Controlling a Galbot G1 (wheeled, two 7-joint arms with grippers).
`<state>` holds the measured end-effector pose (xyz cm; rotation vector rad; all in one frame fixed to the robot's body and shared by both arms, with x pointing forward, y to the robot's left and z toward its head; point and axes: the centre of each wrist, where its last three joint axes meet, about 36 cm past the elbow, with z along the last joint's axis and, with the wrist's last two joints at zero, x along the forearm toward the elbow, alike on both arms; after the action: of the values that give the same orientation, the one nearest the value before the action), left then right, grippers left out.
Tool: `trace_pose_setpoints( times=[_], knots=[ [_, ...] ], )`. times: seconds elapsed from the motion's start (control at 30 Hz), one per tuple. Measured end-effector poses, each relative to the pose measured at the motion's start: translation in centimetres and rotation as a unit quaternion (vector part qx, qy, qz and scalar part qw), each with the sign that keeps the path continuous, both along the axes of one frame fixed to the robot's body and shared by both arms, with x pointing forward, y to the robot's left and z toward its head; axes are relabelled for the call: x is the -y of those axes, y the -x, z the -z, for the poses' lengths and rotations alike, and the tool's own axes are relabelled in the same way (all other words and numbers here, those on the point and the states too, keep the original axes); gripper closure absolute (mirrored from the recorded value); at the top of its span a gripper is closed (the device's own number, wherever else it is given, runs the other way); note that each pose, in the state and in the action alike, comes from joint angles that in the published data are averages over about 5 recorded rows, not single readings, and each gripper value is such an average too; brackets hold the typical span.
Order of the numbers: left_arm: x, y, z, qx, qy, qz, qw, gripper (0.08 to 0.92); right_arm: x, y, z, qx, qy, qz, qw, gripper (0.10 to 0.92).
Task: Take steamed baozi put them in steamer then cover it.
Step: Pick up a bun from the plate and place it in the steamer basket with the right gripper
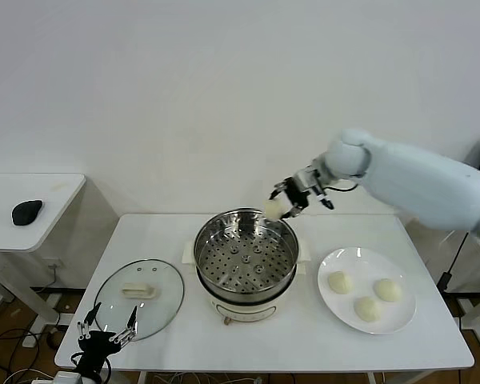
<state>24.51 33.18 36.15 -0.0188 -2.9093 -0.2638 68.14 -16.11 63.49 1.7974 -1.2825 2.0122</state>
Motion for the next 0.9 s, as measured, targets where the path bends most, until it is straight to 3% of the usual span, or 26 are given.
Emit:
trace_pose_setpoints(
  times=[0.73, 0.9],
  knots=[
    [-0.5, -0.5, 0.3, 0.002, -0.002, -0.006, 1.000, 0.177, -7.6, -1.3, 5.5, 0.052, 0.109, -0.202, 0.972, 0.436],
    [-0.5, -0.6, 0.2, 0.003, -0.002, -0.006, 1.000, 0.177, -7.9, -1.4, 5.6, 0.054, 0.116, -0.221, 0.967, 0.360]
  ],
)
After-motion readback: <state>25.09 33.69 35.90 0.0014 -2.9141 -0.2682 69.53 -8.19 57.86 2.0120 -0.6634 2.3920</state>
